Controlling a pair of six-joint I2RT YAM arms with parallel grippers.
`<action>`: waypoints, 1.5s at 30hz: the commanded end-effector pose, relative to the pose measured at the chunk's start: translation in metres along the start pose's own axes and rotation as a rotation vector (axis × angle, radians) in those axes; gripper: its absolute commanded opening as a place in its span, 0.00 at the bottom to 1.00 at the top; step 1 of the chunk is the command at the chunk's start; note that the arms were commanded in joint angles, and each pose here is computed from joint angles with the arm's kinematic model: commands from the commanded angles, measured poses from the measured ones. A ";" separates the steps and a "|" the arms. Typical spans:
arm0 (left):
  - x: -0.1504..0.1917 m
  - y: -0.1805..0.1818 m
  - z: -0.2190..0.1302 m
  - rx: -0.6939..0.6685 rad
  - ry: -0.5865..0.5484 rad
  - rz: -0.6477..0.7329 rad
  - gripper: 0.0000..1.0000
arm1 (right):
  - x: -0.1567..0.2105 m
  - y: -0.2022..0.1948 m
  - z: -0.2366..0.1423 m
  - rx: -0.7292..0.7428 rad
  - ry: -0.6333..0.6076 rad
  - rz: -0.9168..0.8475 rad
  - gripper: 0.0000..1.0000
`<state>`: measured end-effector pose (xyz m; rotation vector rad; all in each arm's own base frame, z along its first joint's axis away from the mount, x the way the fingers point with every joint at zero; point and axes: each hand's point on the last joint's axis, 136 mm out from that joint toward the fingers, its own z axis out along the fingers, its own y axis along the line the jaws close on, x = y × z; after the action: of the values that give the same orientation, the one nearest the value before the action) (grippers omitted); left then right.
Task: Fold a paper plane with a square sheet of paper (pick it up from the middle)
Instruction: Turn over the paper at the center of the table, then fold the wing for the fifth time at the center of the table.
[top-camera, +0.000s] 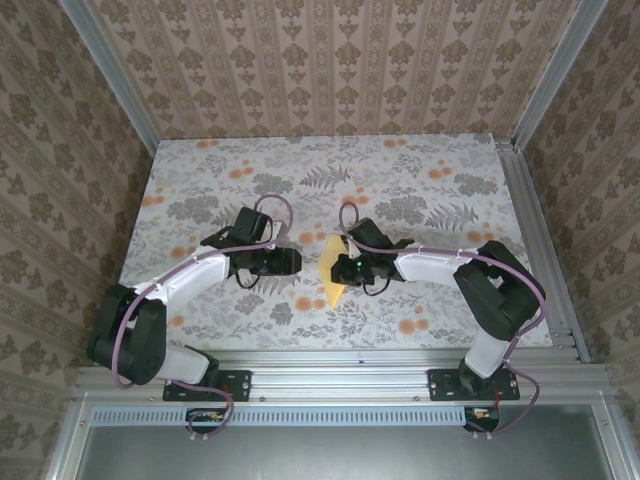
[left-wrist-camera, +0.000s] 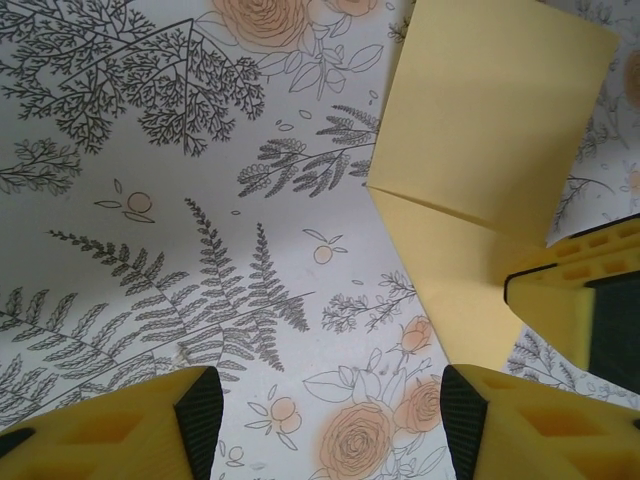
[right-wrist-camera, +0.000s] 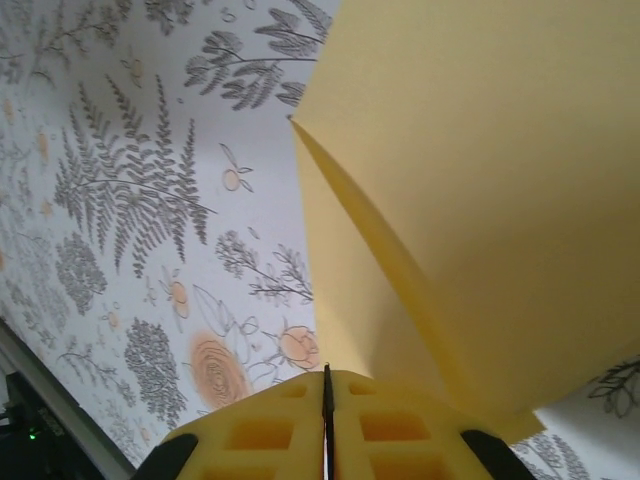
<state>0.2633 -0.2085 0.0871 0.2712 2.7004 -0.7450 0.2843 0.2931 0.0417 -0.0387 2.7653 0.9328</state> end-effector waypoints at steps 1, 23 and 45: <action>-0.002 -0.004 0.002 0.041 0.001 -0.024 0.62 | 0.006 -0.019 0.005 0.040 0.012 0.013 0.09; 0.000 -0.039 0.042 0.135 -0.019 -0.084 0.61 | 0.026 -0.057 0.014 -0.119 -0.008 0.168 0.00; -0.010 -0.058 0.090 0.160 -0.052 -0.158 0.50 | 0.032 -0.064 0.012 -0.120 -0.009 0.174 0.00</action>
<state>0.2713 -0.2975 0.0358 0.0848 2.6797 -0.9736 0.2784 0.2673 0.0162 0.1196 2.6204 1.2299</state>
